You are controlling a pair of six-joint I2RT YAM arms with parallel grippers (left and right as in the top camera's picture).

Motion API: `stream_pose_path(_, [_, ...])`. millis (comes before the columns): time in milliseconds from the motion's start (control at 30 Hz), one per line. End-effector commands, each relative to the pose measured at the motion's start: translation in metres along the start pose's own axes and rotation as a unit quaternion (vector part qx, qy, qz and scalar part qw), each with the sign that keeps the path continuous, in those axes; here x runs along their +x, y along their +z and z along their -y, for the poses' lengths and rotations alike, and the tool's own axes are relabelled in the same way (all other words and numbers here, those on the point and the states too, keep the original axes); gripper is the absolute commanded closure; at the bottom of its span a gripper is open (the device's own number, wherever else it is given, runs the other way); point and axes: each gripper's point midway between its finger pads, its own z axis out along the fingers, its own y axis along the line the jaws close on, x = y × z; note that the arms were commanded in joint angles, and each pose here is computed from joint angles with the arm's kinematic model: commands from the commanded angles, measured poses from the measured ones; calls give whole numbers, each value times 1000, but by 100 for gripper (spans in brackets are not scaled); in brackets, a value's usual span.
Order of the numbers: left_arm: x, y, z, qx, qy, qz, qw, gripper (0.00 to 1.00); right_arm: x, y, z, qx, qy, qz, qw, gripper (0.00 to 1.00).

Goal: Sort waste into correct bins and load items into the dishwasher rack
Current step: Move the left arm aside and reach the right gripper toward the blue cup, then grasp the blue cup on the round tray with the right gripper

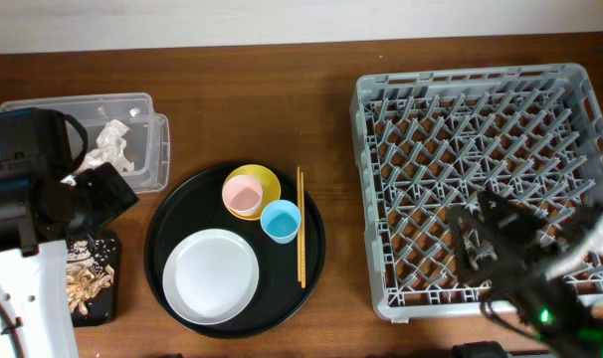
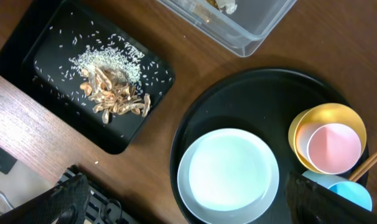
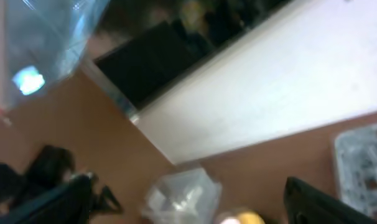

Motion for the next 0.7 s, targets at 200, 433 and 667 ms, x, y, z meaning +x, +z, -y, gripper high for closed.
stream_pose_path(200, [-1, -6, -2, 6, -9, 9, 1000, 1, 24, 73, -20, -7, -123, -273, 954, 2])
stream_pose_path(433, [-1, -6, -2, 6, -9, 9, 1000, 1, 123, 127, -17, 86, -250, -389, 882, 2])
stream_pose_path(667, [-1, -6, -2, 6, -9, 9, 1000, 1, 246, 157, -22, 78, -319, -495, 804, 2])
